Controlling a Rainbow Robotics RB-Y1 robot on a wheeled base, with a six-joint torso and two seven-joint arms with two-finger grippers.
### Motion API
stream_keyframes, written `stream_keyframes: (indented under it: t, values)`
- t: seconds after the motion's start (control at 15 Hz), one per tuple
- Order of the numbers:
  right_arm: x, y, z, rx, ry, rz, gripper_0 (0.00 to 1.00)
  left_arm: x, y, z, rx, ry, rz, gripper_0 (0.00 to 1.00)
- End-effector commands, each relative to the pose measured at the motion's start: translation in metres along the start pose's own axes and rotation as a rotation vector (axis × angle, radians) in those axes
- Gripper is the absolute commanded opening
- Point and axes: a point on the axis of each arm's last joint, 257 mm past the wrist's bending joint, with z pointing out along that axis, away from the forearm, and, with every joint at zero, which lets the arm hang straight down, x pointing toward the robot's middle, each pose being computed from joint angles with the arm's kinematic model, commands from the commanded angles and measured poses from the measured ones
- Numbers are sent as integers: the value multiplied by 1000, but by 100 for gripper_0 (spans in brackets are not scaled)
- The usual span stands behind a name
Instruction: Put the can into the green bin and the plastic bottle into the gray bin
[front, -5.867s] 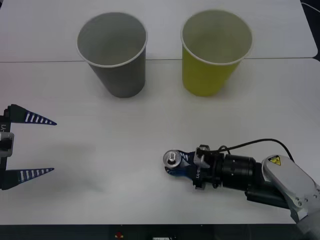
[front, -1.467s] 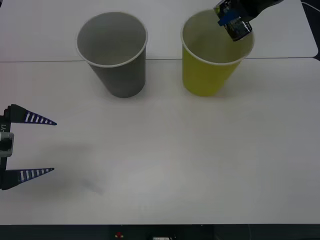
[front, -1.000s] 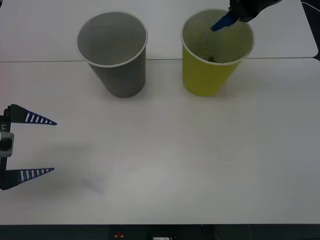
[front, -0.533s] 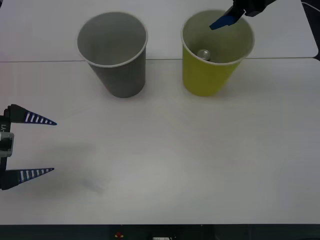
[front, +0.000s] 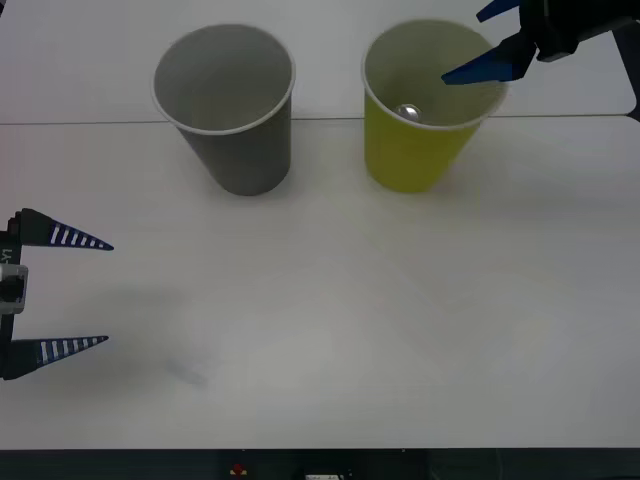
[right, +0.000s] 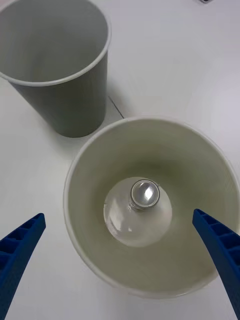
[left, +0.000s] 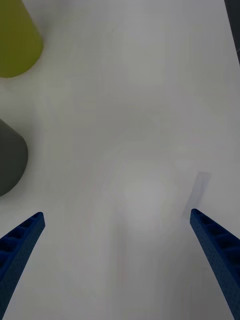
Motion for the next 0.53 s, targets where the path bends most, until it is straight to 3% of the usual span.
stream_keyframes:
  t: [0.07, 0.53]
  values:
    - [14, 14, -10, -69, -49, -51, 100, 0, 0, 0, 0, 0, 0, 100]
    - [63, 42, -21, -148, -131, -201, 100, 0, 0, 0, 0, 0, 0, 100]
